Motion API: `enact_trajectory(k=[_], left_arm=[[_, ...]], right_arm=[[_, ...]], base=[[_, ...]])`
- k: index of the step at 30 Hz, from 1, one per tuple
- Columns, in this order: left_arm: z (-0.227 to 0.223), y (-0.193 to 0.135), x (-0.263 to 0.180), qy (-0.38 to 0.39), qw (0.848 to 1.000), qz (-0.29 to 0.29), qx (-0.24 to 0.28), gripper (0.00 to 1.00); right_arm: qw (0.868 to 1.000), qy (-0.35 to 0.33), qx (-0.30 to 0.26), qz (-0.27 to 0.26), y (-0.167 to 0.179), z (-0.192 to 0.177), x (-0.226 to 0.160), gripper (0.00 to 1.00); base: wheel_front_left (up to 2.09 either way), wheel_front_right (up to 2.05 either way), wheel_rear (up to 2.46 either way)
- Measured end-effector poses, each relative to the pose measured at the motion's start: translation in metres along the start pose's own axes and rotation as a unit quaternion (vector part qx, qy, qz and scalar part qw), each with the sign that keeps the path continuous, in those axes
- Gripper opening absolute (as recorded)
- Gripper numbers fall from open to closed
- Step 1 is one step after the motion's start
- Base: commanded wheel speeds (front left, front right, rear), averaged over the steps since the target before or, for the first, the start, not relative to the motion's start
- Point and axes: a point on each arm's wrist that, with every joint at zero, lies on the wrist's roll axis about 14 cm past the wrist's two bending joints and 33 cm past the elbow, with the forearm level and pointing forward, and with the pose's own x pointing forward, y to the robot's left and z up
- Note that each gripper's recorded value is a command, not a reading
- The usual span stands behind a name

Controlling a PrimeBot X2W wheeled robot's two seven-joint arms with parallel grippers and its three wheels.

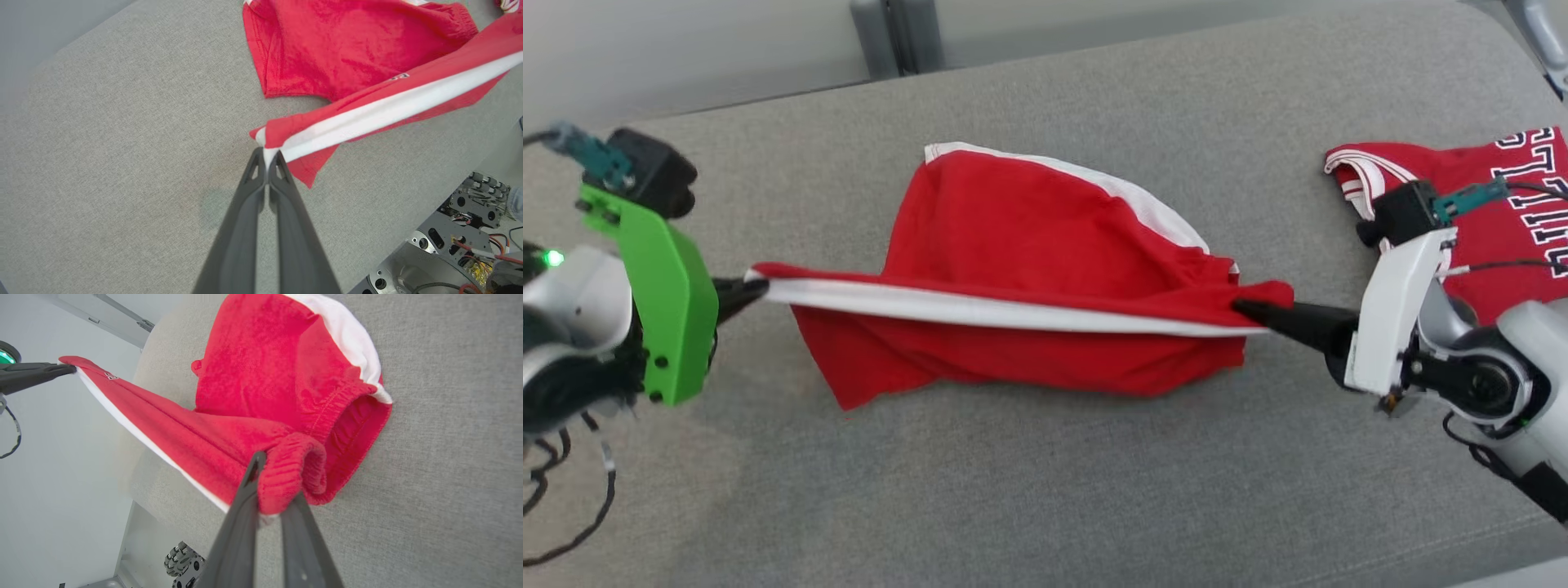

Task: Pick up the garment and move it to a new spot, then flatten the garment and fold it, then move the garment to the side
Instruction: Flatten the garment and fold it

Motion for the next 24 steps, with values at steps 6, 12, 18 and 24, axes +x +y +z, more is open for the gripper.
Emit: enact_trajectory(k=[6, 12, 18, 24], left_arm=[[0.032, 0.026, 0.042, 0.013, 1.0, 0.0, 0.006, 0.0], [0.049, 0.042, 0.091, 0.031, 0.999, -0.014, -0.001, 0.0], [0.059, 0.05, 0.135, 0.041, 0.999, -0.027, -0.002, 0.0], [0.062, 0.049, 0.168, 0.043, 0.998, -0.047, -0.008, 0.0]], right_arm=[[1.0, -0.011, 0.026, -0.01, -0.022, 0.021, 0.024, 0.0], [0.997, -0.016, 0.068, -0.018, -0.047, 0.031, 0.043, 0.0], [0.995, -0.001, 0.099, -0.034, -0.07, 0.027, 0.057, 0.0], [0.992, 0.006, 0.116, -0.052, -0.087, 0.022, 0.062, 0.0]], base=[[0.0, 0.0, 0.0], [0.0, 0.0, 0.0], [0.0, 0.0, 0.0], [0.0, 0.0, 0.0]])
